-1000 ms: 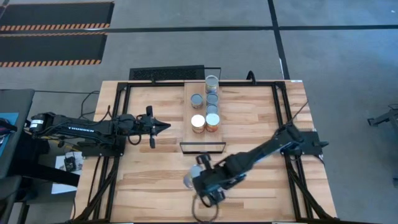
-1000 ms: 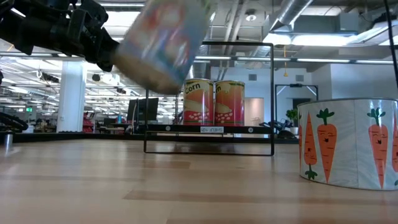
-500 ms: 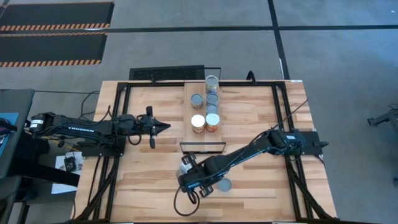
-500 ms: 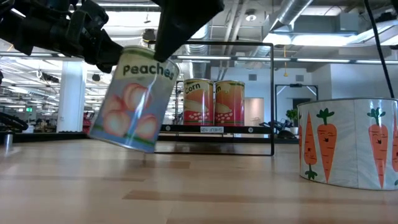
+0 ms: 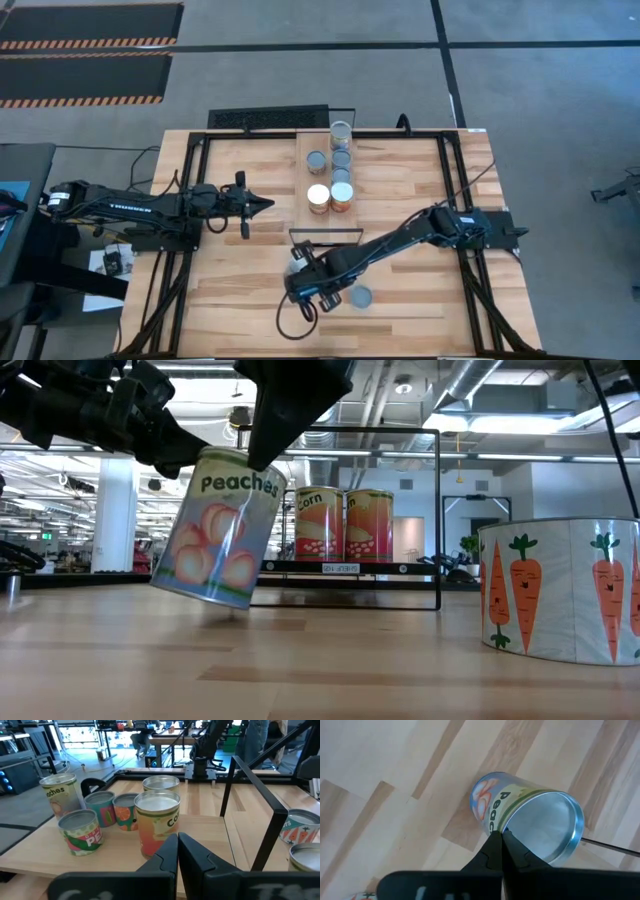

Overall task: Pick and place cans onto a shelf
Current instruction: Put the peaches can on the shelf and align it with other peach cans

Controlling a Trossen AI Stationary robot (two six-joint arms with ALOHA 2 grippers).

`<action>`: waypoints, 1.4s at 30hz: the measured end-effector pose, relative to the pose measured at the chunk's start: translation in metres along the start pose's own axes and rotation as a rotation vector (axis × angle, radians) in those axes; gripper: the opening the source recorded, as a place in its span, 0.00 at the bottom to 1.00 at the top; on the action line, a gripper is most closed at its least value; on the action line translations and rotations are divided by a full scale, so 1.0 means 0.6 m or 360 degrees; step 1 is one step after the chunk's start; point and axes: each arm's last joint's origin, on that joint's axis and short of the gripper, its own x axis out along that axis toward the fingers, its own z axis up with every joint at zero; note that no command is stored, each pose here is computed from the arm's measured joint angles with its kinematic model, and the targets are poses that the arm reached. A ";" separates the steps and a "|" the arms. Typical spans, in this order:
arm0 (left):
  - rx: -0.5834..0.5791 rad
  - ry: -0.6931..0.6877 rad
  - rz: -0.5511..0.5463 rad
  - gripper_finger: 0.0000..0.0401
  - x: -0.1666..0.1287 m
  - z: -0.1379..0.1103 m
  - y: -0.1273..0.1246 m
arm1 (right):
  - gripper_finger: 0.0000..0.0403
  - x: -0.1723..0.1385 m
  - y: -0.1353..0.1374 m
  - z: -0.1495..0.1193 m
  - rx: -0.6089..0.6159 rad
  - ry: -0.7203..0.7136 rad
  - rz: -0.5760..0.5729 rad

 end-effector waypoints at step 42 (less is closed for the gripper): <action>0.0152 0.0049 -0.0574 0.00 -0.024 0.012 -0.096 | 0.01 -0.164 0.089 -0.218 0.0224 -0.1207 0.0016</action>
